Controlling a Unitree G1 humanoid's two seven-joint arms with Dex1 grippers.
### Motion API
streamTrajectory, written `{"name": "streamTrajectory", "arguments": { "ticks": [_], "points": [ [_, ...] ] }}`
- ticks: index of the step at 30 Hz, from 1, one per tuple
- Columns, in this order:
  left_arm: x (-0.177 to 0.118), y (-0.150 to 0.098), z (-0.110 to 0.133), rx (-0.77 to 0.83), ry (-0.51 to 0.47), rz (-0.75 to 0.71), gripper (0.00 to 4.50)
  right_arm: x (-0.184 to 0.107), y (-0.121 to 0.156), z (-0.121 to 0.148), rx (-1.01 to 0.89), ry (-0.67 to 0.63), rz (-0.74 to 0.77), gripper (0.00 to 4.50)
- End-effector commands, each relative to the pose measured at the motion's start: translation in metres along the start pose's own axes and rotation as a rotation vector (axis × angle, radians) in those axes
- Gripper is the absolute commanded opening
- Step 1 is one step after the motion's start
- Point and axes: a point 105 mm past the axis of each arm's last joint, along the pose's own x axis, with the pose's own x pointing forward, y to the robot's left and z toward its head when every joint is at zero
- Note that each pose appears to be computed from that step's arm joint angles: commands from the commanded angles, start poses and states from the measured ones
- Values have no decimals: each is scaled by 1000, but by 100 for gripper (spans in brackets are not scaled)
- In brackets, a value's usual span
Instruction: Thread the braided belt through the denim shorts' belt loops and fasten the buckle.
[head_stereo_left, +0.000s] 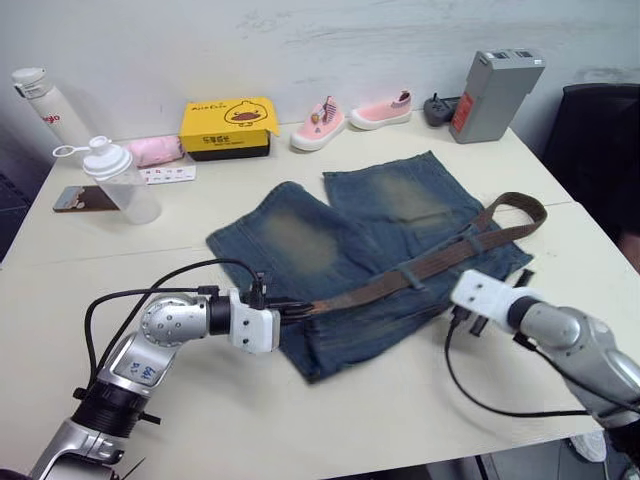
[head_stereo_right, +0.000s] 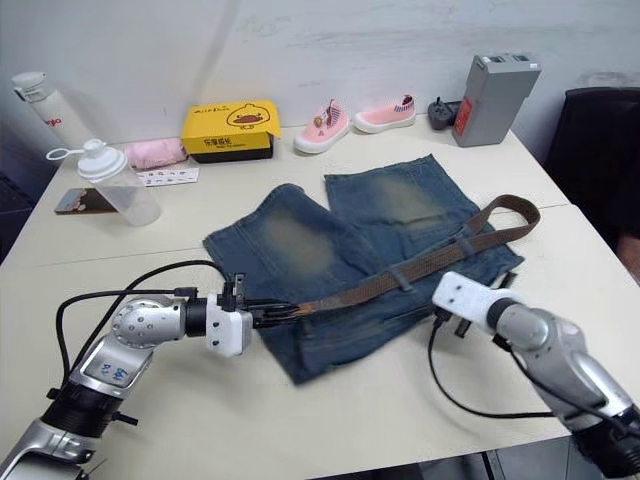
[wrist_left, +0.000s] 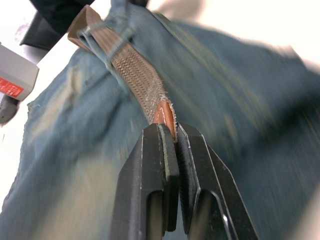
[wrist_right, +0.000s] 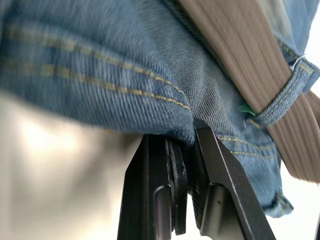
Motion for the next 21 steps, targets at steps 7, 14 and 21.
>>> {"name": "streamTrajectory", "arguments": {
  "ticks": [7,14,21],
  "points": [
    [-2,5,10,29,-37,33,0,-1,-20,-5,10,14,-71,3],
    [-9,0,10,60,-49,80,0,-31,-40,2,237,-46,-100,305],
    [-18,-3,11,139,-68,196,0,-91,3,58,852,-291,452,445]
  ]
}}
